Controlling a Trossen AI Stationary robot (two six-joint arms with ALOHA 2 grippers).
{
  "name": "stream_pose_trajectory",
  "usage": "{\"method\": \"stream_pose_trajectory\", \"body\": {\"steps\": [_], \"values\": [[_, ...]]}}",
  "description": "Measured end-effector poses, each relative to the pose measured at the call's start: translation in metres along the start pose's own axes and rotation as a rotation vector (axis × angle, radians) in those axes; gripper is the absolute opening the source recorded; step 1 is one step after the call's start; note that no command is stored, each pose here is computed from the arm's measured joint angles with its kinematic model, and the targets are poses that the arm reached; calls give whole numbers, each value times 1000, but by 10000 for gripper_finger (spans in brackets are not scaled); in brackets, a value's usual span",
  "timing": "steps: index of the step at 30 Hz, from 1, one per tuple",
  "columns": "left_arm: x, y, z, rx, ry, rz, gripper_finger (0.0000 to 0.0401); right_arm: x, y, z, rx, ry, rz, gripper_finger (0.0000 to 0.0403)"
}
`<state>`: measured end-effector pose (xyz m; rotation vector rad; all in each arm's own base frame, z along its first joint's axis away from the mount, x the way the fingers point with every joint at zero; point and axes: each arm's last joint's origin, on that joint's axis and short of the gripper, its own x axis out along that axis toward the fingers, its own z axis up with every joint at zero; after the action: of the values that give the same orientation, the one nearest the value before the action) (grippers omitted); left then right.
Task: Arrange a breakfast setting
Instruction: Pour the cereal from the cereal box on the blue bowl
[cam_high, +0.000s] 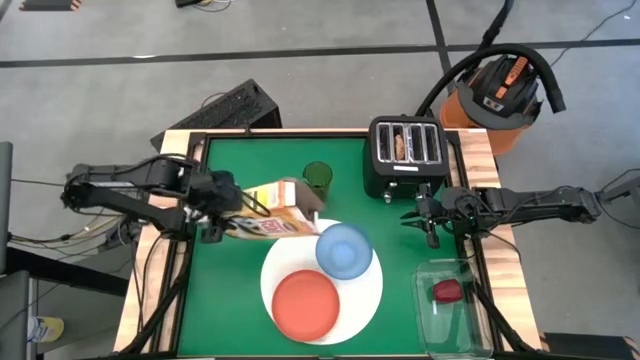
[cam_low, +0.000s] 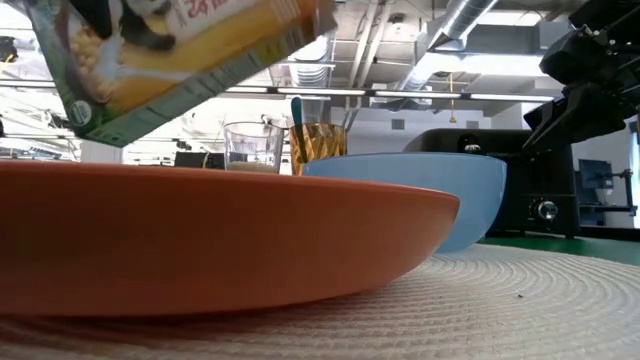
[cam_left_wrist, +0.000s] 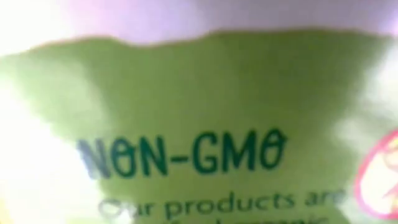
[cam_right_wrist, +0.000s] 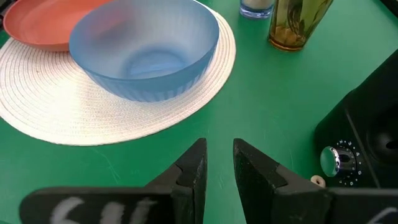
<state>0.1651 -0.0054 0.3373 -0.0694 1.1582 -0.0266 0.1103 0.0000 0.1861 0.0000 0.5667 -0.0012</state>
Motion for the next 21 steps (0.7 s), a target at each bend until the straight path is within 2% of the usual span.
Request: {"method": "stream_pose_trajectory", "body": {"steps": [7,16,21], "values": [[16,-2,18,-23,128,8,240,0,0,0,0,0,0,102],[22,-12,47,51,174,-2,240,0,0,0,0,0,0,102],[24,-17,63,96,230,40,240,0,0,0,0,0,0,102]]}}
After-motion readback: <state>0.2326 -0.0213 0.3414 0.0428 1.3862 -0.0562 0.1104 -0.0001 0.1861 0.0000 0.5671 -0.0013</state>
